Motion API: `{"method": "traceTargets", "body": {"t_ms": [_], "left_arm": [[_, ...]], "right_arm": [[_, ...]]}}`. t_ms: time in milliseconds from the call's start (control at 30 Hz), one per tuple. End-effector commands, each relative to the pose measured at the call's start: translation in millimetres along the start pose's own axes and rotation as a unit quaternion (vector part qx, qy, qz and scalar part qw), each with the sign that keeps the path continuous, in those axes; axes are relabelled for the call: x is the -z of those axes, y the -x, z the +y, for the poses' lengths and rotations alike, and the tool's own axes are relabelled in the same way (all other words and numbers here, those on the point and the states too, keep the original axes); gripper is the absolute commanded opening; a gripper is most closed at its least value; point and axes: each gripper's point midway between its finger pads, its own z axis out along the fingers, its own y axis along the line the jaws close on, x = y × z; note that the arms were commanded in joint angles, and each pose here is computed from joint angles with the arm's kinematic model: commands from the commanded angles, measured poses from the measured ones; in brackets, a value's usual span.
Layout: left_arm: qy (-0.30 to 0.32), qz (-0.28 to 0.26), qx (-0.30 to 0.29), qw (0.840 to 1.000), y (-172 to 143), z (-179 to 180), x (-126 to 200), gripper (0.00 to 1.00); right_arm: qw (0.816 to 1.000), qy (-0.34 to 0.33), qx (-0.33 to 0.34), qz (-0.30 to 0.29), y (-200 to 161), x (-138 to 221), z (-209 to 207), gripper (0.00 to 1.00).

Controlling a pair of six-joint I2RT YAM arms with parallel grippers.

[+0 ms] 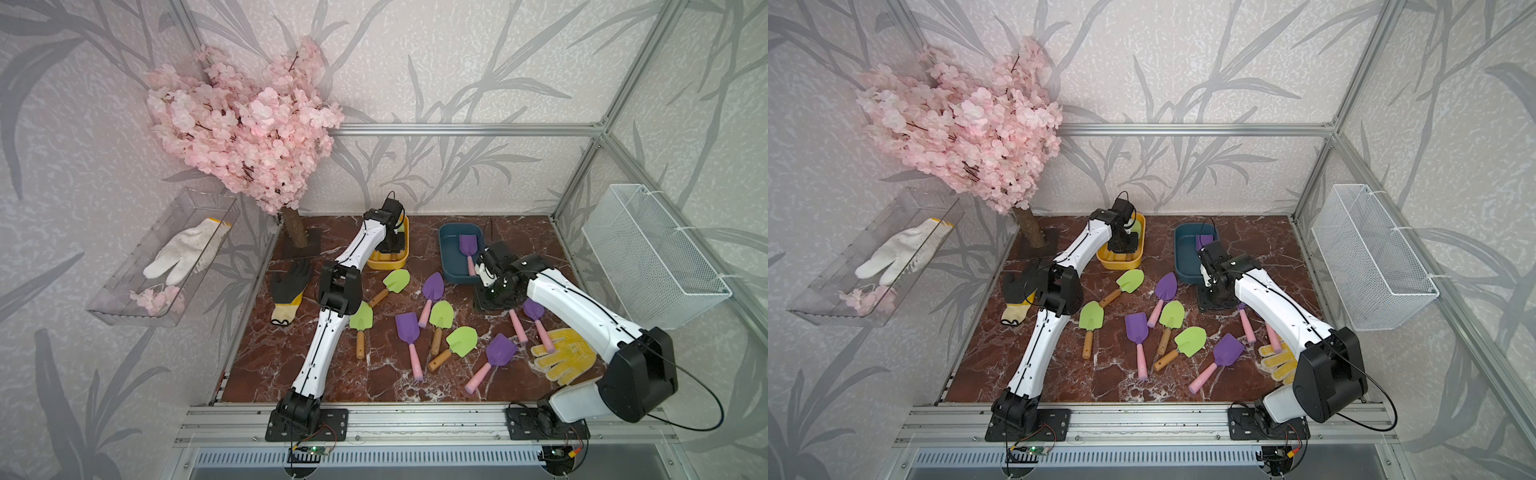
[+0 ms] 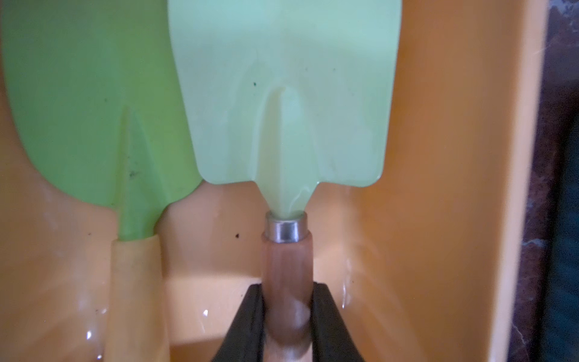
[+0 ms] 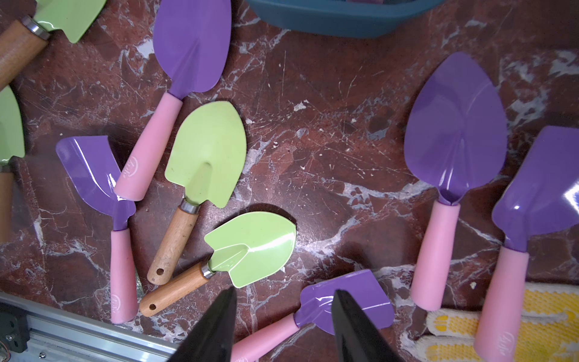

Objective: Sort the small shovels by color and place them into the storage box
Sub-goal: Place the shovel in the storage box.

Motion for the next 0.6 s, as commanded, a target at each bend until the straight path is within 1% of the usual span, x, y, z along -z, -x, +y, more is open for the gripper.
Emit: {"method": "traceTargets", "body": {"t_ms": [0, 267, 567], "left_arm": [[-0.005, 0.017, -0.008, 1.000, -9.9, -3.6, -12.5, 0.19], [-0.001, 0.028, -0.014, 1.000, -16.3, -4.5, -18.0, 0.21], [0.002, 0.030, -0.011, 0.999, -17.3, -3.5, -19.5, 0.26]], "right_arm": [[1.000, -0.004, -0.004, 0.005, -2.6, -2.3, -2.9, 0.54], [1.000, -0.002, -0.003, 0.004, -0.4, -1.2, -1.1, 0.54], [1.000, -0.002, -0.002, 0.001, 1.2, 0.7, -0.9, 0.54]]}}
